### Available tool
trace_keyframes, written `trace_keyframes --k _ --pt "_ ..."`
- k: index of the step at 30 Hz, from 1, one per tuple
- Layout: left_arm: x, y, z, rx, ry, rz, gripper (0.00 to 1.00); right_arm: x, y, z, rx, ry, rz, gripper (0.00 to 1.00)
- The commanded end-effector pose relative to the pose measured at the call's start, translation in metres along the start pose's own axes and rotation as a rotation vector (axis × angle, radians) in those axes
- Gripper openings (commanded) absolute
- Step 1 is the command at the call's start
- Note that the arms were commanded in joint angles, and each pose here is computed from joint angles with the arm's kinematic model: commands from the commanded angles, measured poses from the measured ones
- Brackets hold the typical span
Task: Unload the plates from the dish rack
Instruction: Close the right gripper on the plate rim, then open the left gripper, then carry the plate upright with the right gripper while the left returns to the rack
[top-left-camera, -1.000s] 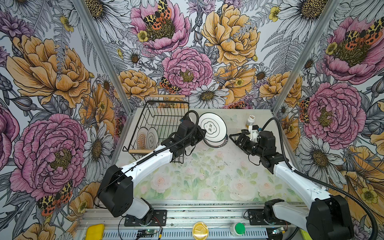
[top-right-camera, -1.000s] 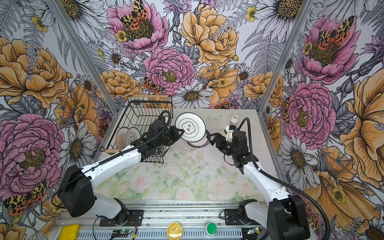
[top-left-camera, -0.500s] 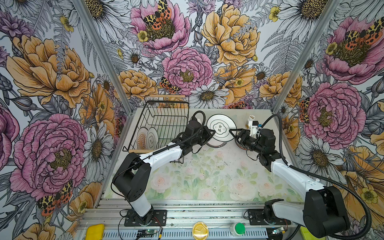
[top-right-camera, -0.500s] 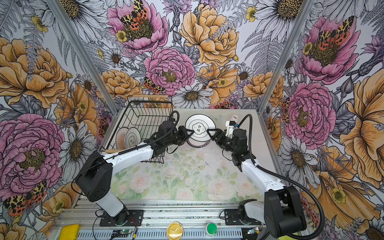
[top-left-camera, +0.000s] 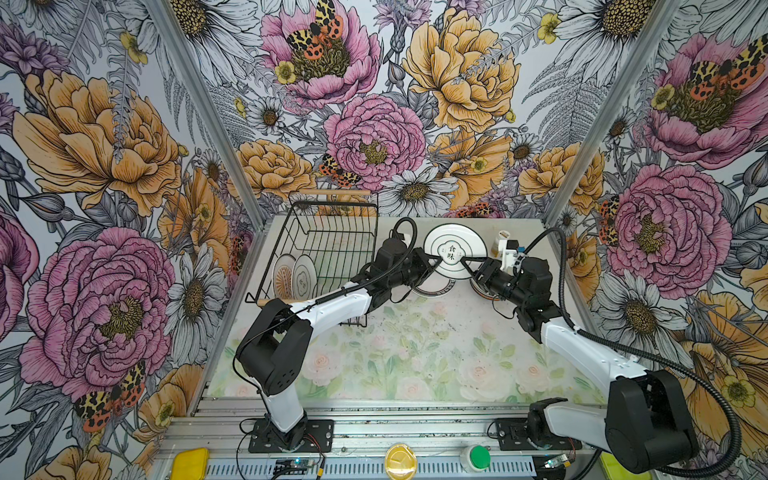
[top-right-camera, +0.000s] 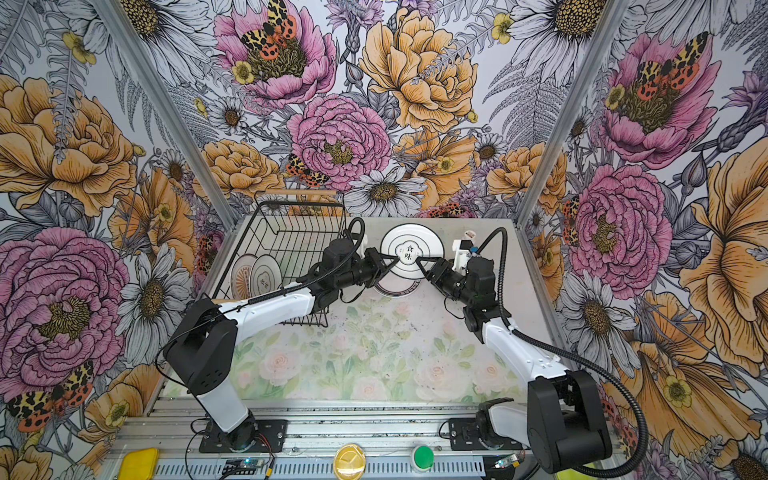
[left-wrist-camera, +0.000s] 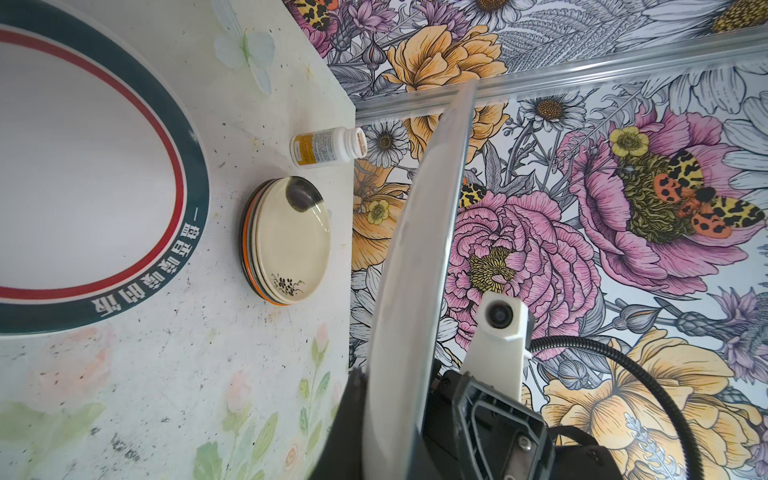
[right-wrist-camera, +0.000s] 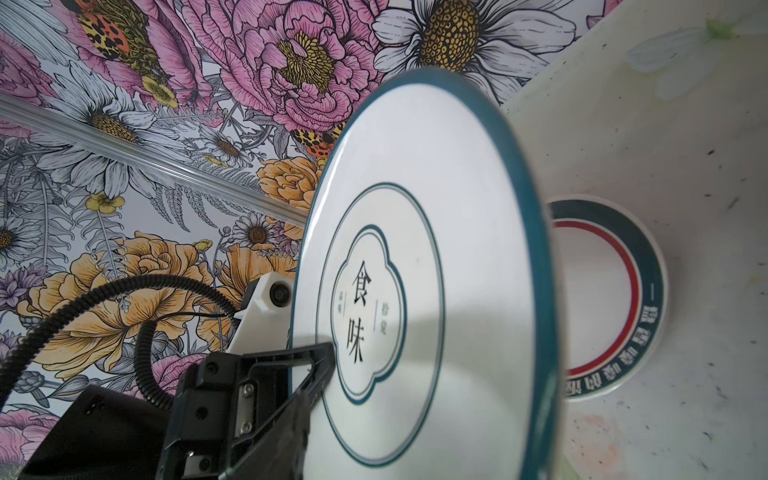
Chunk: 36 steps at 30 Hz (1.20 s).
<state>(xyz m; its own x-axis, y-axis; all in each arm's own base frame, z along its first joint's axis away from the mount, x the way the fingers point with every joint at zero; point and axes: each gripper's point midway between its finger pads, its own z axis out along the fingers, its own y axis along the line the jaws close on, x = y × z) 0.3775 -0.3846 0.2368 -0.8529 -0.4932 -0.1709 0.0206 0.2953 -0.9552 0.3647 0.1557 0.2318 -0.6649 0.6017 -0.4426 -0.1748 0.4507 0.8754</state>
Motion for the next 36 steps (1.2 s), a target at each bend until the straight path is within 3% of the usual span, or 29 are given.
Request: trace_keyframes --k 1,9,17,20,25,33,36 --pt "0.008 -0.022 0.007 0.084 0.046 0.015 0.00 -0.012 0.017 -0.005 -0.051 -0.050 -0.047 0.43" --pt "0.018 -0.026 0.017 0.104 0.099 0.007 0.00 -0.016 0.013 -0.010 -0.043 -0.074 -0.034 0.29" --pt "0.031 -0.015 0.035 0.089 0.154 0.001 0.00 -0.019 0.014 -0.014 -0.047 -0.081 -0.023 0.08" --pt "0.035 -0.017 0.038 0.100 0.173 0.006 0.12 -0.019 0.013 -0.015 -0.046 -0.080 -0.021 0.00" --pt "0.036 -0.027 0.035 0.143 0.173 0.025 0.42 -0.026 0.008 -0.018 -0.019 -0.098 -0.031 0.00" --pt "0.040 -0.048 0.016 0.181 0.179 0.093 0.59 -0.063 0.015 -0.023 0.036 -0.160 -0.152 0.00" --pt "0.042 -0.048 0.002 0.146 0.184 0.136 0.73 -0.090 0.026 -0.026 0.091 -0.203 -0.270 0.00"
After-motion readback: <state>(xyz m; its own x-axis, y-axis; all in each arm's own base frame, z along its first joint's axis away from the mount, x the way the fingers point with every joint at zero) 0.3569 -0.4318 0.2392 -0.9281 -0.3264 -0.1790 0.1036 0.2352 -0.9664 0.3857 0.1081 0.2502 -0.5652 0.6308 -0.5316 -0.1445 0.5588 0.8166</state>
